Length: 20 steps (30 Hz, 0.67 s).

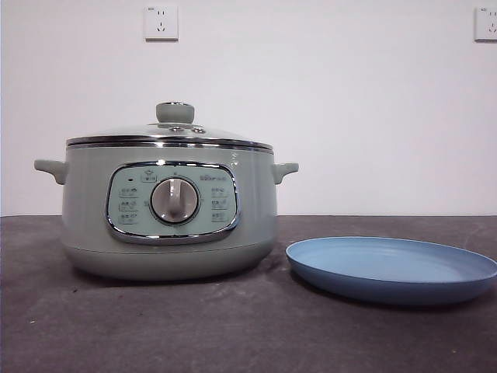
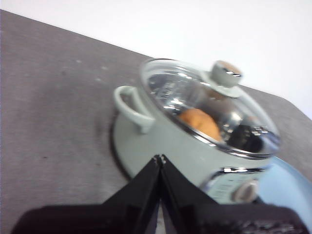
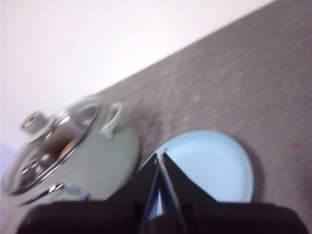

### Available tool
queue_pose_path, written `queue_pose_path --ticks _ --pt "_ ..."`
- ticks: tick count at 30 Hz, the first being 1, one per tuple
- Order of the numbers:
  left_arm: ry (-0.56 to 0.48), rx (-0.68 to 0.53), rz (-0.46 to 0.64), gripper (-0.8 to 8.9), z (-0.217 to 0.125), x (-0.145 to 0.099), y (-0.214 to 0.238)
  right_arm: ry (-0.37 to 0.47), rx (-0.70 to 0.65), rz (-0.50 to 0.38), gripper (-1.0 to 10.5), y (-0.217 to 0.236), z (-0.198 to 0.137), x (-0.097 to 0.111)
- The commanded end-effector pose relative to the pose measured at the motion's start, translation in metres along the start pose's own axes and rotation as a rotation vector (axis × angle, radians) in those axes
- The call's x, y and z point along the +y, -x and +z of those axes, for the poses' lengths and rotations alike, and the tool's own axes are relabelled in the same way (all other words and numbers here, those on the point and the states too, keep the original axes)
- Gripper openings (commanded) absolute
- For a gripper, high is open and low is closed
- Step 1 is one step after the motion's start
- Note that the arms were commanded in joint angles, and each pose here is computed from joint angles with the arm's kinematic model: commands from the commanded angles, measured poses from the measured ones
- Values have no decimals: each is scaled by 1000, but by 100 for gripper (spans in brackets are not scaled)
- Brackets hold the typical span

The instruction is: Take the potato out from the steamer,put the potato on the plate,close the lid

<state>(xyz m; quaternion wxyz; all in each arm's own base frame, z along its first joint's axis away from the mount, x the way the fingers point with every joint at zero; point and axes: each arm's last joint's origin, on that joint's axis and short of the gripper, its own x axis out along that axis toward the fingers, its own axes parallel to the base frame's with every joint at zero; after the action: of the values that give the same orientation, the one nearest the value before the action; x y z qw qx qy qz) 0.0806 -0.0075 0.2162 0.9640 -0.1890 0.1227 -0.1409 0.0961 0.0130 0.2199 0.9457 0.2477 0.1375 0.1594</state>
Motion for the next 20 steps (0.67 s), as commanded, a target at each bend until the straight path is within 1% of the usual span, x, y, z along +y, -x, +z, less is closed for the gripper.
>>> queue_pose_path --ticks 1,8,11,15,17,20 --pt "-21 29 -39 -8 12 -6 1 53 52 39 -12 1 19 13" --pt "-109 198 -179 -8 45 -22 -2 198 281 102 -12 0 68 44" --pt "-138 258 -223 -8 58 -28 -3 260 369 142 -12 0 86 57" --pt "-171 315 -250 -8 74 -34 -4 328 462 165 -12 1 104 70" --pt "-194 336 -254 -9 82 -37 -3 351 506 176 -12 2 110 76" --pt "-225 352 -262 -8 90 -42 -1 355 552 185 -11 1 114 80"
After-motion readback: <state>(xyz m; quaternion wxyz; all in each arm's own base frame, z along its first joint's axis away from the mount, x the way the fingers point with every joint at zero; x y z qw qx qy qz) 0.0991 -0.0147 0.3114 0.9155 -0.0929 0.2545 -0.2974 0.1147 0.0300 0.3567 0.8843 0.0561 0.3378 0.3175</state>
